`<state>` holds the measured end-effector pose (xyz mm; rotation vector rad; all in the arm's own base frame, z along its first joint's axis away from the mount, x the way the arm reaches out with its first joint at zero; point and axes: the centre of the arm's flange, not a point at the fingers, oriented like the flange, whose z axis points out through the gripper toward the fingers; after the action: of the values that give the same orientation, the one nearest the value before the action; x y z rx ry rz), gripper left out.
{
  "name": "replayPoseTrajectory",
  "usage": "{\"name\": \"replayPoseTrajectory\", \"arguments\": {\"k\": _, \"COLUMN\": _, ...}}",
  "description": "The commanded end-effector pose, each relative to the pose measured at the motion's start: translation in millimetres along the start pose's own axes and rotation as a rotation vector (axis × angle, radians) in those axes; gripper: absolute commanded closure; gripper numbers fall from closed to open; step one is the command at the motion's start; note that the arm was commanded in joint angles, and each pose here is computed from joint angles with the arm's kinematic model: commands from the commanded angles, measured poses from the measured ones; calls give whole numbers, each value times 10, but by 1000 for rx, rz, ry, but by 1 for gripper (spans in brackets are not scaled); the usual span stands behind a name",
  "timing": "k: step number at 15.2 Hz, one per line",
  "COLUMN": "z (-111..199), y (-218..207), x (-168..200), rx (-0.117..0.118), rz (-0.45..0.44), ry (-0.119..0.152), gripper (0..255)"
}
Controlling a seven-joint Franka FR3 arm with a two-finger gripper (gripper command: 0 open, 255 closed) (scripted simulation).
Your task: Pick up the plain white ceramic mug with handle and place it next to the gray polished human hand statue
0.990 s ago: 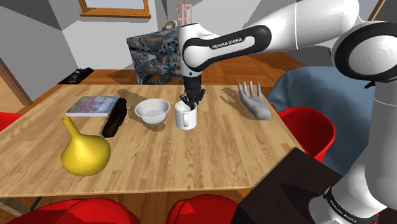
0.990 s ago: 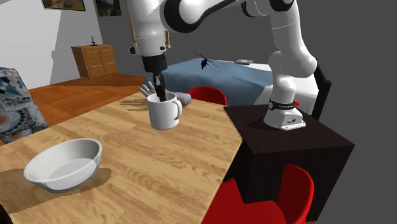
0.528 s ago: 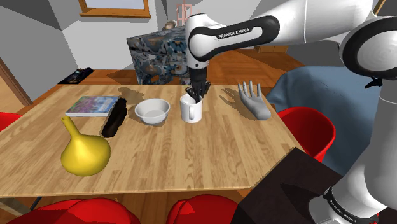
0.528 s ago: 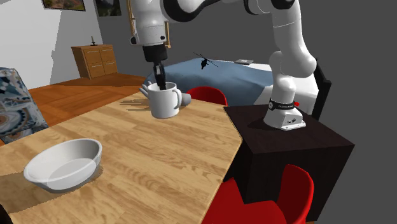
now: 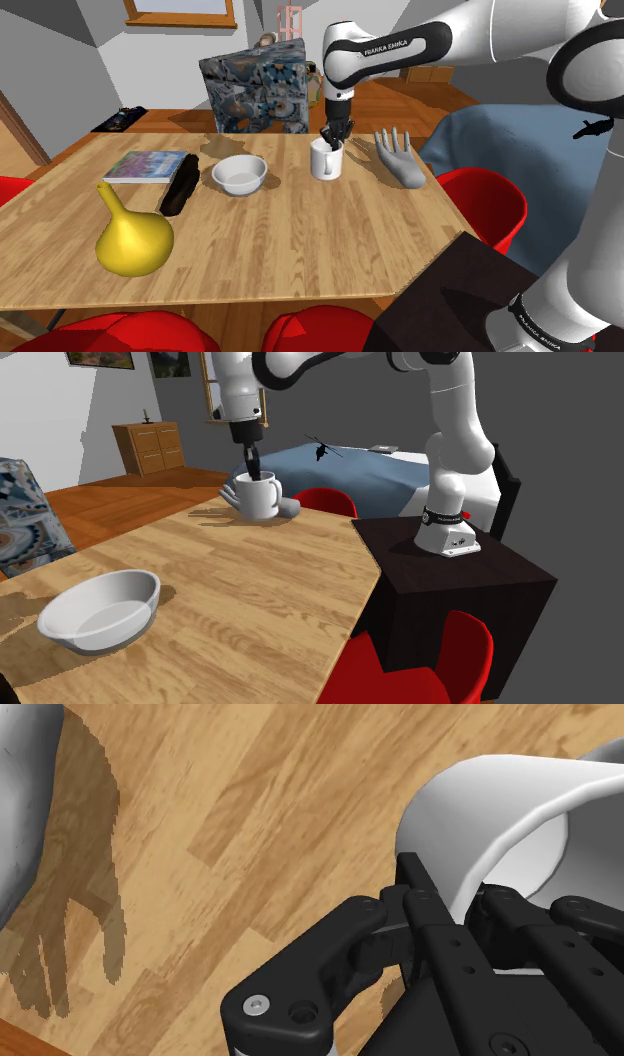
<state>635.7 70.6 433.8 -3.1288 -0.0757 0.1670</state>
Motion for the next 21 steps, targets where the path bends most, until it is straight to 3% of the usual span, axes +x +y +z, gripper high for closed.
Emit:
{"name": "replayPoseTrajectory", "arguments": {"k": 1, "z": -8, "y": 260, "x": -41, "rx": 0, "rz": -1, "ry": 1, "gripper": 255}}
{"name": "replayPoseTrajectory", "arguments": {"k": 18, "z": -26, "y": 2496, "x": -124, "rx": 0, "rz": -1, "ry": 1, "gripper": 255}}
{"name": "replayPoseTrajectory", "arguments": {"k": 21, "z": 132, "y": 2497, "x": -108, "rx": 0, "rz": -1, "ry": 1, "gripper": 255}}
